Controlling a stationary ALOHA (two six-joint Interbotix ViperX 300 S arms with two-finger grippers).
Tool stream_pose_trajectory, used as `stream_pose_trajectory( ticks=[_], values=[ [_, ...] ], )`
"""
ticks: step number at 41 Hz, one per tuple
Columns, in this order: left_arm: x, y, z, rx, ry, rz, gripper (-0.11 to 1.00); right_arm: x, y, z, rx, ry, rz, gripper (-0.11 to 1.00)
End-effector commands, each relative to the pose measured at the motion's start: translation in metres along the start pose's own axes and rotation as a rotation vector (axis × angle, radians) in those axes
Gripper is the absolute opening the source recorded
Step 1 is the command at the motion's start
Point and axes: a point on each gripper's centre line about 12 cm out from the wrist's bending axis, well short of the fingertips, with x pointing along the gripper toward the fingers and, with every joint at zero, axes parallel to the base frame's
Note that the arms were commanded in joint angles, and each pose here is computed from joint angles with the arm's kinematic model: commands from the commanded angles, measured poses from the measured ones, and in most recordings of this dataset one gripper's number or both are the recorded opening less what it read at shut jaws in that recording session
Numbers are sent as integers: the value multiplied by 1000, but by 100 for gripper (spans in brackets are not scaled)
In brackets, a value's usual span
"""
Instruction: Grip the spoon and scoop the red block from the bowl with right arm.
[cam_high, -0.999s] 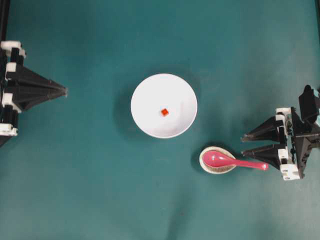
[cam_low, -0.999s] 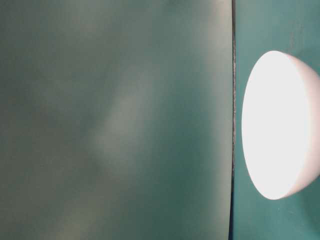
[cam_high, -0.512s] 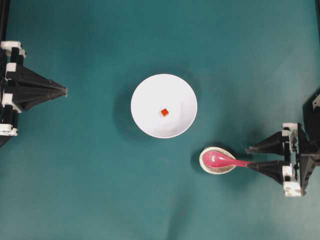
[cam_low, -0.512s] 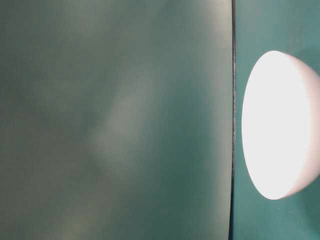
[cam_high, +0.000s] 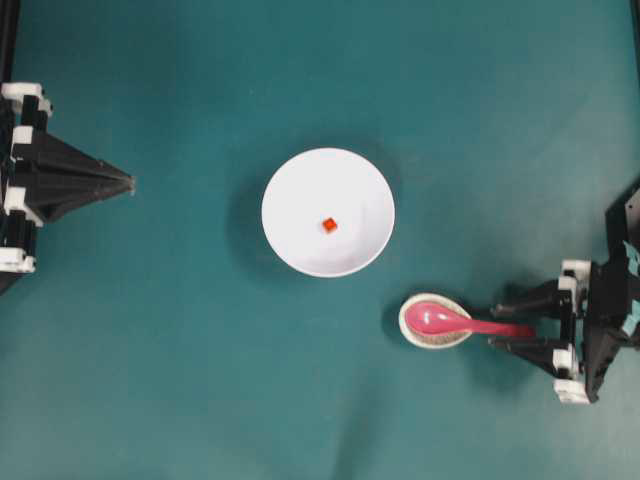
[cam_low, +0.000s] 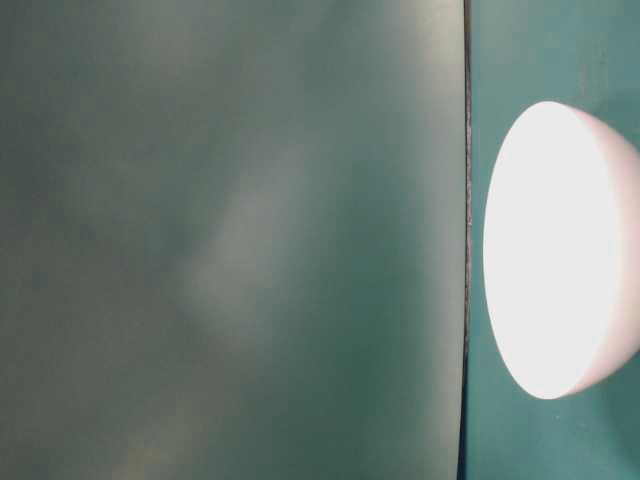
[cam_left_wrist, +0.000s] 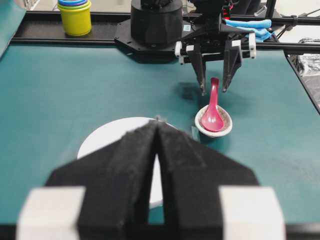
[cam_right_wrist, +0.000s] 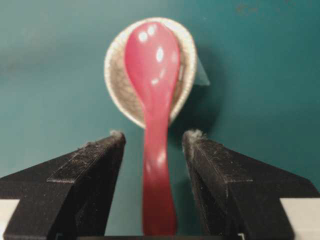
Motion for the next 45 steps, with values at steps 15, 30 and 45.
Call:
stream_pose_trajectory(
  ticks=[15,30,45],
  values=[
    [2,0,6,-22,-6,-1,0,-1,-2,-1,-32,-9,1,56],
    [2,0,6,-22,-8,-1,0,-2,-2,-3,-54,-1,6,55],
    [2,0,6,-22,-9,-2,0,-4,0,-4,-94,3,23,33]
  ],
)
